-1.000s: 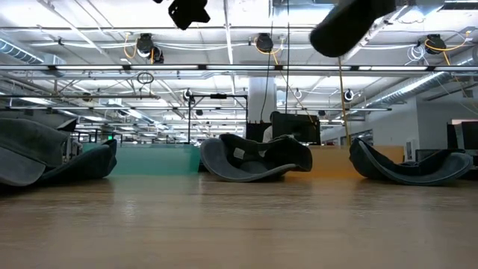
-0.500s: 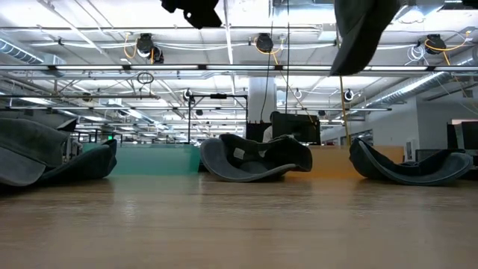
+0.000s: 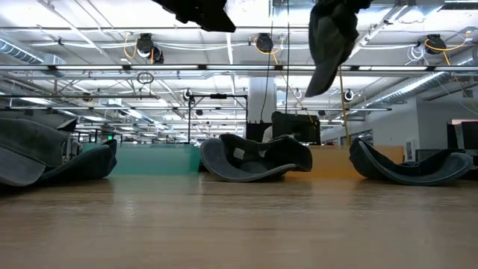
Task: Pick & Place hat
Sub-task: Put the top right gray cap into the orange bin
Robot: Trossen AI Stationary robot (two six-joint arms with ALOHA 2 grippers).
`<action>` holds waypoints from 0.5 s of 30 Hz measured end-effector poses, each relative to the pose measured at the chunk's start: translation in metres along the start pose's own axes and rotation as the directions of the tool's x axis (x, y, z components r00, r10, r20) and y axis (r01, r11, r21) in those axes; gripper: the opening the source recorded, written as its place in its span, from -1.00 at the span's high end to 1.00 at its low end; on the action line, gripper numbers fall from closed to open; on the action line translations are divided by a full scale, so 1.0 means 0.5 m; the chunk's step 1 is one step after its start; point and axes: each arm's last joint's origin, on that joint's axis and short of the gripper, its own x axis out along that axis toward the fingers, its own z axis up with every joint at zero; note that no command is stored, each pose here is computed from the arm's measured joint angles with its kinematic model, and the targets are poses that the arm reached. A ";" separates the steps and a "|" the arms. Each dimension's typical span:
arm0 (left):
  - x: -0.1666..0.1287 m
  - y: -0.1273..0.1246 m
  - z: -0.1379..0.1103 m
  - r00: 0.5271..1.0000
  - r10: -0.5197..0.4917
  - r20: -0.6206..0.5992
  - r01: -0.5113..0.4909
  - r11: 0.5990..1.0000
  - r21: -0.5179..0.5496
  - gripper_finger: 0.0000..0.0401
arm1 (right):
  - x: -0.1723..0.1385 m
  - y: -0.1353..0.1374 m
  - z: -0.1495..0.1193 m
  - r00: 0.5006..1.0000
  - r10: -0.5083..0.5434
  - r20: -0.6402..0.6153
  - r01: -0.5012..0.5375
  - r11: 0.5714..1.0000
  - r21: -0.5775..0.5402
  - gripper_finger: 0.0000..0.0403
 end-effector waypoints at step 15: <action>0.043 0.021 -0.036 0.997 -0.032 -0.071 0.032 0.999 -0.002 -0.59 | 0.093 0.047 -0.095 0.967 0.116 -0.225 -0.184 0.933 -0.309 1.00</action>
